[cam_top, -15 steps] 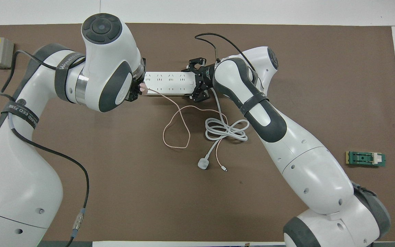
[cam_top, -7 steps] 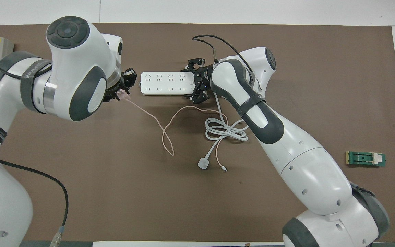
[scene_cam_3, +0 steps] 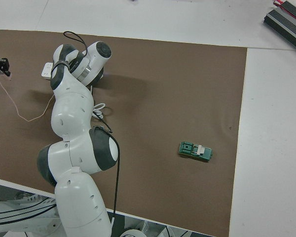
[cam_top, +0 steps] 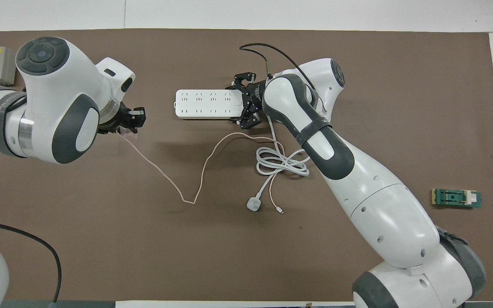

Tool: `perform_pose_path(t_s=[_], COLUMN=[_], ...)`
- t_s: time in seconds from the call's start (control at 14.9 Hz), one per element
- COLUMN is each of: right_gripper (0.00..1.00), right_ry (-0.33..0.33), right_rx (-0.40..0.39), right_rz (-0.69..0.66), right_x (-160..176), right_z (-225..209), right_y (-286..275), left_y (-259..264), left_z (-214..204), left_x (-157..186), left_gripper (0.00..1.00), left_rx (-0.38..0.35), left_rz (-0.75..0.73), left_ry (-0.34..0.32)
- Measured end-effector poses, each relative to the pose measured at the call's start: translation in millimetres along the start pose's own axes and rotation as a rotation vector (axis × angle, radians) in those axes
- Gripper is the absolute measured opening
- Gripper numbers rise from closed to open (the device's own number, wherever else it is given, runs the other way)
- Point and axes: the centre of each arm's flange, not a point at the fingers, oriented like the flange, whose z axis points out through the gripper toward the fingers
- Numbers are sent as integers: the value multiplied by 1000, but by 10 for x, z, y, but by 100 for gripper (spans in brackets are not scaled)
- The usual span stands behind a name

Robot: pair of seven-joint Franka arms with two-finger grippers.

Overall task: Unplug charger and place it aside
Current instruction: 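Pull the pink plug out of the strip with the left gripper, then carry the plug toward the table edge while the right gripper withdraws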

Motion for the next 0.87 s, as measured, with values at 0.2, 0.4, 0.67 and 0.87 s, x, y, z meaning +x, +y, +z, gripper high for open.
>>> perform_pose_path(t_s=[0.2, 0.4, 0.67, 0.87], right_gripper=[100, 100, 100, 100], right_ry=[-2, -8, -25, -38], right_rx=[-11, -33, -51, -65], right_rz=[-4, -4, -3, -5], right_x=[19, 113, 148, 110], right_z=[-49, -173, -440, -723], right_y=[-17, -40, -89, -118], left_y=[-75, -112, -171, -298], left_z=[56, 134, 252, 272], left_x=[-48, -124, -310, -416], left_gripper=[31, 31, 31, 31], left_rx=[2, -19, -37, -40], left_rz=[56, 105, 176, 221], left_ry=[-10, -23, -22, -27])
